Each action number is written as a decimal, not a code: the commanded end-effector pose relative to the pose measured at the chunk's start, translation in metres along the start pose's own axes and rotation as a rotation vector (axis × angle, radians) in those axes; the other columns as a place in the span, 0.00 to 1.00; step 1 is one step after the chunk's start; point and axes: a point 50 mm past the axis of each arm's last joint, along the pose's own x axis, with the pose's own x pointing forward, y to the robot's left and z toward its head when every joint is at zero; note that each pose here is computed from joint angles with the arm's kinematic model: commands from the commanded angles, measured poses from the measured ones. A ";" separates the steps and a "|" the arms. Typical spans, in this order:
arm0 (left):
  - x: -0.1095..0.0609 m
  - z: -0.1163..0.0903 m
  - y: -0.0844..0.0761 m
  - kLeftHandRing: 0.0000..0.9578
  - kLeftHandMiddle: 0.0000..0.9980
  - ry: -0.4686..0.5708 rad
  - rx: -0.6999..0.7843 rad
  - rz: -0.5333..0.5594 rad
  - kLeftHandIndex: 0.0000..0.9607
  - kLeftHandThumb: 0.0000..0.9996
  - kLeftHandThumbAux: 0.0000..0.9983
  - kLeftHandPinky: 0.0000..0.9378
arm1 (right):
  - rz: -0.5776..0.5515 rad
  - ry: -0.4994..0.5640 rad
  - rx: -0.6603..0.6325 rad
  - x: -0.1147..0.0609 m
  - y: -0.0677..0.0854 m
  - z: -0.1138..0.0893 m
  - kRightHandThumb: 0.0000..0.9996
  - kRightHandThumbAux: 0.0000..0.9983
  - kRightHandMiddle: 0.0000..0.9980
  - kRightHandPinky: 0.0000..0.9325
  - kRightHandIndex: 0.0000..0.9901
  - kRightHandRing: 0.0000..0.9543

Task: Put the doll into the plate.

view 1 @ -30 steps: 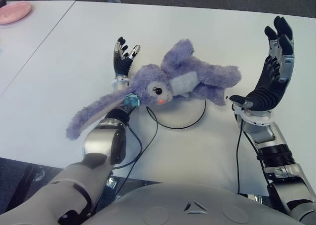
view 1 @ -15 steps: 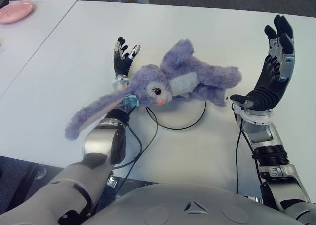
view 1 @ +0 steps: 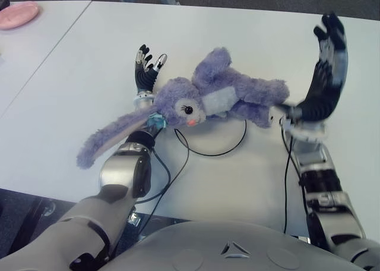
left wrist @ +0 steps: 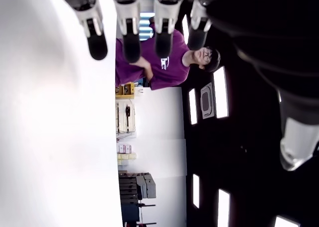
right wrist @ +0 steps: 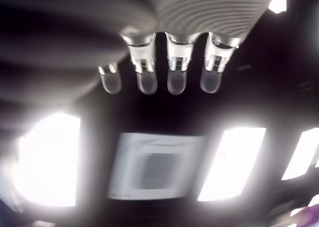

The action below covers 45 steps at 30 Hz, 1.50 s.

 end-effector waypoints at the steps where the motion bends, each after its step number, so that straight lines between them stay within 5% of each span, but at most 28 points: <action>1: -0.097 -0.113 0.032 0.13 0.12 0.579 0.087 0.091 0.11 0.00 0.57 0.16 | -0.187 0.625 0.071 0.014 -0.054 -0.103 0.01 0.67 0.04 0.07 0.00 0.03; 19: -0.097 -0.114 0.039 0.13 0.12 0.574 0.101 0.096 0.11 0.00 0.58 0.16 | -0.185 1.002 0.318 -0.030 -0.060 -0.133 0.00 0.68 0.05 0.04 0.02 0.03; 37: -0.097 -0.114 0.043 0.13 0.11 0.565 0.117 0.090 0.13 0.00 0.57 0.15 | -0.234 1.129 0.395 -0.055 -0.053 -0.137 0.00 0.73 0.05 0.07 0.03 0.03; 45: -0.097 -0.114 0.044 0.13 0.11 0.575 0.128 0.087 0.12 0.00 0.57 0.14 | -0.236 1.168 0.431 -0.073 -0.034 -0.135 0.00 0.75 0.05 0.05 0.03 0.03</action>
